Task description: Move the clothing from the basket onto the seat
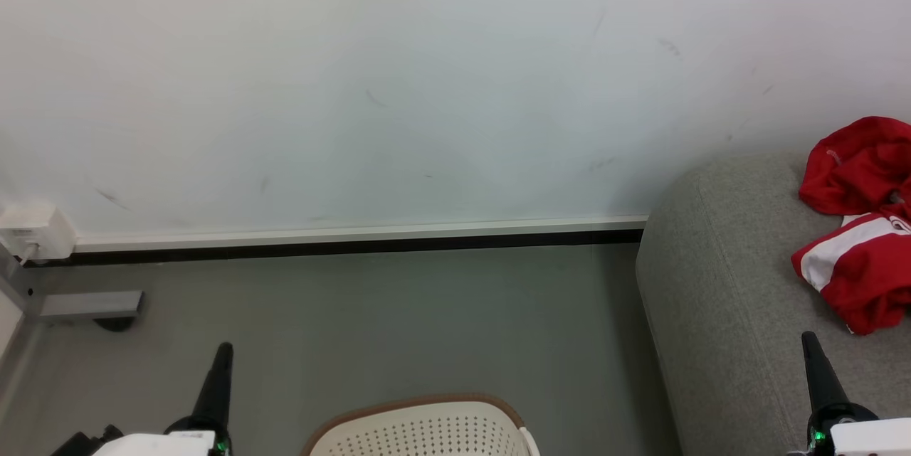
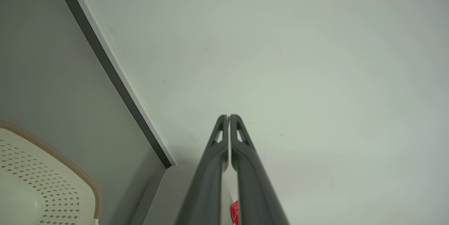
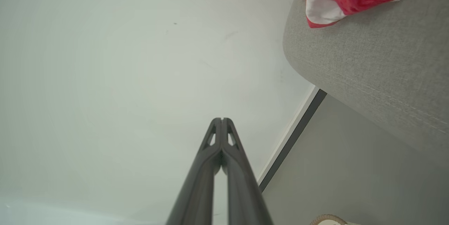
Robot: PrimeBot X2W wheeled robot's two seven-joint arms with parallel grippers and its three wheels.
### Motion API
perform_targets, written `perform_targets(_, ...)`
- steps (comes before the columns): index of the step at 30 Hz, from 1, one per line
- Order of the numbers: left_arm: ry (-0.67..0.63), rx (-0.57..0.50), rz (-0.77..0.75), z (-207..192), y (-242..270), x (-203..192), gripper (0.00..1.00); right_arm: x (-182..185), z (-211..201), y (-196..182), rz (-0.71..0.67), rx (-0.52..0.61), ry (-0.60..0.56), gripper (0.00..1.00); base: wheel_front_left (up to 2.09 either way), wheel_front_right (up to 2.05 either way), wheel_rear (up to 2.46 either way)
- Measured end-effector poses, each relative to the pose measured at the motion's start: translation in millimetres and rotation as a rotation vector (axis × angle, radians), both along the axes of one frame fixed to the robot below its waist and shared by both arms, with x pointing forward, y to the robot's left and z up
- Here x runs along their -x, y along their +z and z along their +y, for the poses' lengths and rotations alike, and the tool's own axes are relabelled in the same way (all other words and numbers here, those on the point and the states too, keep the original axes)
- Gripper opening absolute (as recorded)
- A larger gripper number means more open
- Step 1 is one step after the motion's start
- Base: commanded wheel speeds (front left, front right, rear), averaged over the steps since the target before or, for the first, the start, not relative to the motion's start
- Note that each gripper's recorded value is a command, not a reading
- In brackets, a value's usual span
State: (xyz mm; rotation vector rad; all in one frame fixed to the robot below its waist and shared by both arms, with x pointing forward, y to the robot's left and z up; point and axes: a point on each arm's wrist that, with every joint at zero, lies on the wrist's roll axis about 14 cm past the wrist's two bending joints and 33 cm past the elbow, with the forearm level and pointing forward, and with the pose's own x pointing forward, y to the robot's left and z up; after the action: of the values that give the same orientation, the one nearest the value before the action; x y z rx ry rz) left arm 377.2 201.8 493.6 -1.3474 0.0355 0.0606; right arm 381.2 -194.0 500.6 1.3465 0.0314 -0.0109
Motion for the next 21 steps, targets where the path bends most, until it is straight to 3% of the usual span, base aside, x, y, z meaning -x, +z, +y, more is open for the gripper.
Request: perform_targets(21,-0.013,0.148,-0.033,-2.2,6.8,-7.2,0.00,-4.7,-4.4,2.8,-0.012,-0.148,-0.009,0.00,0.00,0.00,0.00)
